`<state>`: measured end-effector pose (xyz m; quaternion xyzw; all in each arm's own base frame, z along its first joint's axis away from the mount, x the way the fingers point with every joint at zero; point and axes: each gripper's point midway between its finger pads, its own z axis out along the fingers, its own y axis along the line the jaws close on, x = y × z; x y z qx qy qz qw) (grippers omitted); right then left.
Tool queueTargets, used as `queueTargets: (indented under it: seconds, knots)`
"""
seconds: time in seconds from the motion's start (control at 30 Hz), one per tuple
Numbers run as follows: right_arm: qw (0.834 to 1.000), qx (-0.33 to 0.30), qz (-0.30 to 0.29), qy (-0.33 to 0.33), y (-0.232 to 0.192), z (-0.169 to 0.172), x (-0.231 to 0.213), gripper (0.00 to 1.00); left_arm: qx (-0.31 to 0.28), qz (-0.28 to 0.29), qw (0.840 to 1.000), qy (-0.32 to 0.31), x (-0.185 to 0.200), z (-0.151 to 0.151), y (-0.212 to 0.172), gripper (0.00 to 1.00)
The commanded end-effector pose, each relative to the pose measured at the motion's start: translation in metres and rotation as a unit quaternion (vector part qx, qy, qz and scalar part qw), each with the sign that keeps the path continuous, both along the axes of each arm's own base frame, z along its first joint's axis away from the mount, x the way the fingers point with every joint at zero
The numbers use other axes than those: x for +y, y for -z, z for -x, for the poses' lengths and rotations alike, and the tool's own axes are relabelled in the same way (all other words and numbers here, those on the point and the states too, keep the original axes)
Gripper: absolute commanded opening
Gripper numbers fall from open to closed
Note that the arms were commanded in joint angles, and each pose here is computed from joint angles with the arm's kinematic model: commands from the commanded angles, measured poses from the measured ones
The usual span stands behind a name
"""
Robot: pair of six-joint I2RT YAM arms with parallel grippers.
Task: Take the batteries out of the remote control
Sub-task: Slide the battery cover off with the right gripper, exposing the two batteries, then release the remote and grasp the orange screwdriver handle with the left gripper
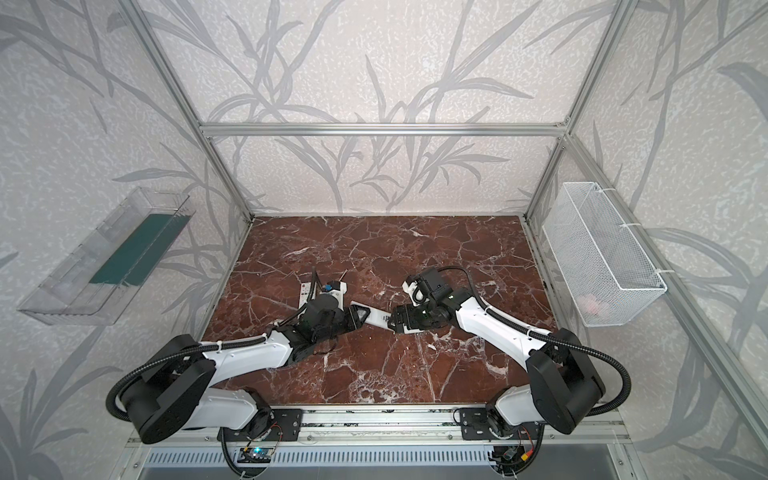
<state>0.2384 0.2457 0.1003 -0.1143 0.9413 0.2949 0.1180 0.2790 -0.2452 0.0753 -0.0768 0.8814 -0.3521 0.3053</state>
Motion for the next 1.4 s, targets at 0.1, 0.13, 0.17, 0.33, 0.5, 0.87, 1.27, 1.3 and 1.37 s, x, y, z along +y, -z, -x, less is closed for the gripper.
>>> queueTargets:
  seconds: [0.1,0.13,0.17,0.33,0.5,0.87,1.27,1.3,1.37]
  knots:
    - [1.0,0.0,-0.01,0.005,0.002,0.0,-0.009,0.95,0.021,-0.012,1.0,-0.001,0.003,0.004,0.014,0.51]
    - [1.0,0.0,-0.01,0.005,0.002,0.0,-0.009,0.95,0.022,-0.012,1.0,-0.003,0.003,0.004,0.014,0.53]
    - [1.0,0.0,-0.01,0.006,0.003,0.0,-0.01,0.95,0.023,-0.012,1.0,-0.003,0.003,0.004,0.015,0.54]
    - [1.0,0.001,-0.007,0.004,0.004,0.001,-0.012,0.95,0.026,-0.018,0.999,-0.009,0.007,0.003,0.017,0.7]
    - [1.0,-0.006,-0.001,0.006,0.0,-0.001,-0.015,0.95,0.026,-0.036,0.999,-0.017,0.016,0.005,0.016,0.98]
    - [1.0,-0.024,-0.002,0.009,-0.011,-0.004,-0.017,0.95,0.016,-0.128,0.991,-0.034,0.058,0.013,-0.007,0.99]
    - [0.999,-0.016,-0.037,-0.002,-0.016,-0.003,-0.006,0.96,0.103,-0.36,0.926,0.037,0.115,-0.029,-0.021,0.95]
    - [0.999,-0.015,-0.036,-0.003,-0.015,-0.002,-0.006,0.96,0.111,-0.375,0.919,0.044,0.115,-0.034,-0.019,0.94]
    - [0.999,-0.017,-0.036,-0.005,-0.017,-0.001,-0.007,0.95,0.133,-0.409,0.9,0.063,0.116,-0.044,-0.015,0.89]
